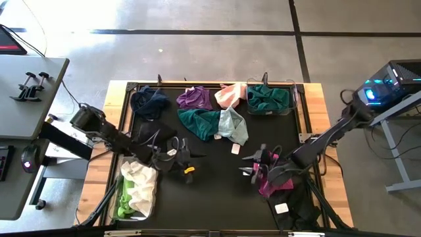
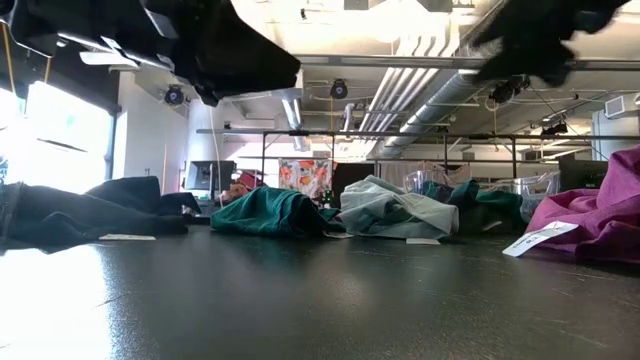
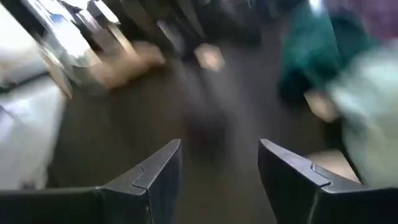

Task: Sort towels by color in basket
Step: Put the pink towel into the bottom transparent bin

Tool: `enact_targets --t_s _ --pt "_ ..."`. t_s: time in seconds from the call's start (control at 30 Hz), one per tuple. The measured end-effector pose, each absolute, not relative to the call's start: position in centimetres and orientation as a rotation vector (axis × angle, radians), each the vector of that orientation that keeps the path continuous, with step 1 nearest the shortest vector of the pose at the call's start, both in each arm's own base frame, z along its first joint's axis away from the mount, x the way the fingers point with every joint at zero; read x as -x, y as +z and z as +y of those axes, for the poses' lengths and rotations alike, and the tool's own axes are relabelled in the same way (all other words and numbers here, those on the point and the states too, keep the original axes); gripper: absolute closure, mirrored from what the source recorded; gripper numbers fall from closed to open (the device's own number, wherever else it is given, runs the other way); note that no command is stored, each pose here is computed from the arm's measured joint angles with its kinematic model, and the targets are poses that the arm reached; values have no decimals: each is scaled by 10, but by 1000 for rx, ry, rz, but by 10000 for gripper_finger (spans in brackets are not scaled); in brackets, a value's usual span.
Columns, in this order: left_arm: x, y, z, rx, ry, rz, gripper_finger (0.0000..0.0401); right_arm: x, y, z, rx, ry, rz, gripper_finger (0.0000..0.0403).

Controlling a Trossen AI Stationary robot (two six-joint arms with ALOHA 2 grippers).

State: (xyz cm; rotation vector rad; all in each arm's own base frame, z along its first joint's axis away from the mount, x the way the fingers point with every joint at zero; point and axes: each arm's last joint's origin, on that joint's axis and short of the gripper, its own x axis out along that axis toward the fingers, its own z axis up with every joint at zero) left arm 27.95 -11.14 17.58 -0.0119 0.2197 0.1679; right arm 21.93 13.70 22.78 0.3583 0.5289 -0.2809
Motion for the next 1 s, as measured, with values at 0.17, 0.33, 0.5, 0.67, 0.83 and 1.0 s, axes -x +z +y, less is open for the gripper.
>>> enact_targets --t_s 0.17,0.33,0.5,0.67,0.83,1.0 --pt "-280 177 -112 -56 158 218 265 -204 243 132 -452 -432 904 202" --pt "-280 176 -111 -56 162 225 265 -199 224 133 -503 -526 1120 202" --pt "-279 175 -113 -61 155 234 265 -195 180 133 -499 -612 1266 202" --pt "-277 174 -116 -74 143 246 266 -192 141 132 -505 -688 1302 223" --pt "-273 174 -123 -166 157 246 277 -199 124 133 -534 -635 1137 298" --pt "-268 173 -135 -331 204 247 309 -219 123 141 -515 -436 877 380"
